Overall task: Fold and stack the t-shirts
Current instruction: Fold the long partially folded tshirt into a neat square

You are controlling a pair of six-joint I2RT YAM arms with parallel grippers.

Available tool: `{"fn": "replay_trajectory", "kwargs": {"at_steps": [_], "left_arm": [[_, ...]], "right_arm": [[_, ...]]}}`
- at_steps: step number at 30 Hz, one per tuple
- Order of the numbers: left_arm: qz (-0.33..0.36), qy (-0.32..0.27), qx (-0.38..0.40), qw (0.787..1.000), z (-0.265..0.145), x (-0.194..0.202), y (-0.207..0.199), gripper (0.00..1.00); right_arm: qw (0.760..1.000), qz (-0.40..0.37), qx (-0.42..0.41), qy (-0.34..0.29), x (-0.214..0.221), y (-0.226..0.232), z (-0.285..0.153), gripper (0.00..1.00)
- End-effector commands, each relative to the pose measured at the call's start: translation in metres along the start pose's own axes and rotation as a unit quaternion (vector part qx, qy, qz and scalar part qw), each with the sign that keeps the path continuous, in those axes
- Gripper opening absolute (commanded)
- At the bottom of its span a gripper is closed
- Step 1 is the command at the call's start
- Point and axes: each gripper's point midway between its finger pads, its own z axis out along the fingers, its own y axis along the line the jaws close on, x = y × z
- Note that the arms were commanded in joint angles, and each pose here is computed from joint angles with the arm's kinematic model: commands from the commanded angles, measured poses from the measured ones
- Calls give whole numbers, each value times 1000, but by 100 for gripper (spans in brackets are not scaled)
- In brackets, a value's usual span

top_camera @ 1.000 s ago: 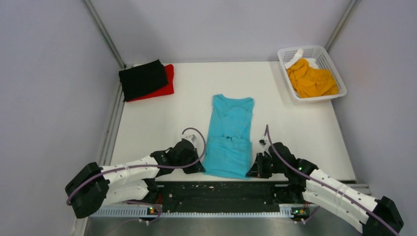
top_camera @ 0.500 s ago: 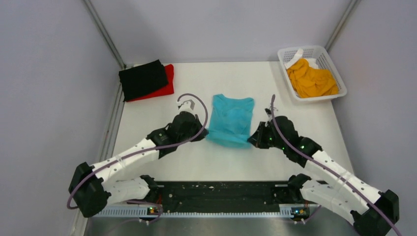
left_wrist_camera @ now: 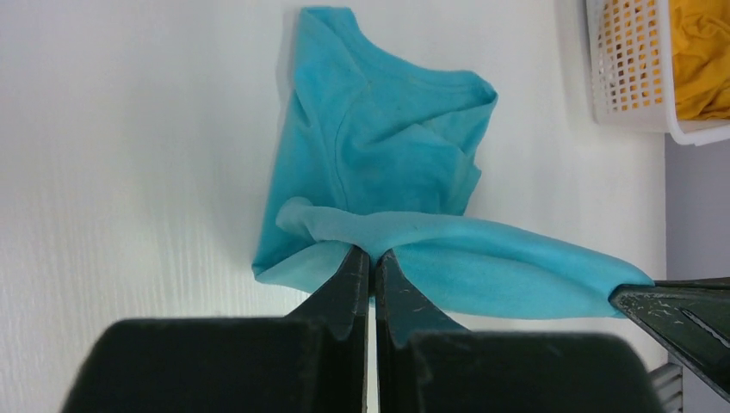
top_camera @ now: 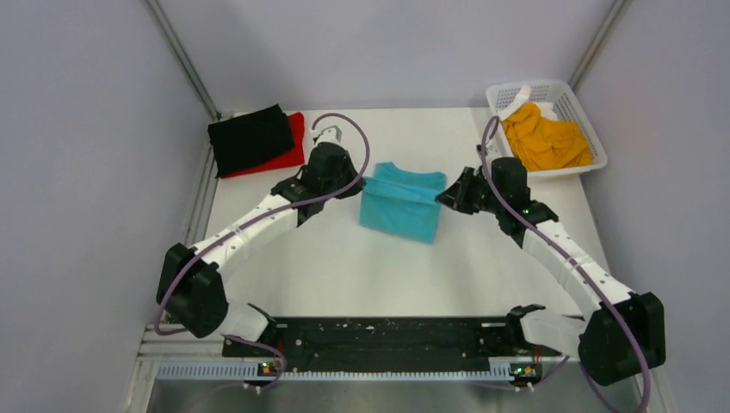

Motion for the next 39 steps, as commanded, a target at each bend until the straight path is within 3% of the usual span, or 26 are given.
{"fn": "replay_trajectory", "kwargs": {"at_steps": [1, 13, 20, 25, 27, 30, 32, 34, 39], "left_arm": [[19, -45, 2, 999, 8, -44, -9, 0], [29, -2, -46, 999, 78, -51, 19, 0], [25, -20, -97, 995, 110, -65, 36, 0], [30, -5, -88, 996, 138, -64, 36, 3], [31, -6, -100, 994, 149, -69, 40, 13], [39, 0, -123, 992, 160, -84, 46, 64], [53, -10, -120, 991, 157, -103, 36, 96], [65, -8, -109, 992, 150, -106, 31, 99], [84, 20, -62, 994, 137, -74, 33, 99]], "right_arm": [[998, -28, -36, -35, -40, 14, 4, 0], [1000, 0, -2, -23, -55, -29, 40, 0], [999, 13, 8, -45, -70, -56, 67, 0], [998, 39, 29, -46, -79, -79, 90, 0], [997, 43, 27, -56, -89, -85, 99, 17], [996, 50, 37, -67, -113, -91, 105, 38], [995, 37, 55, -77, -128, -90, 101, 71], [994, 27, 65, -86, -136, -86, 92, 96], [995, 22, 49, -80, -104, -80, 67, 99]]}}
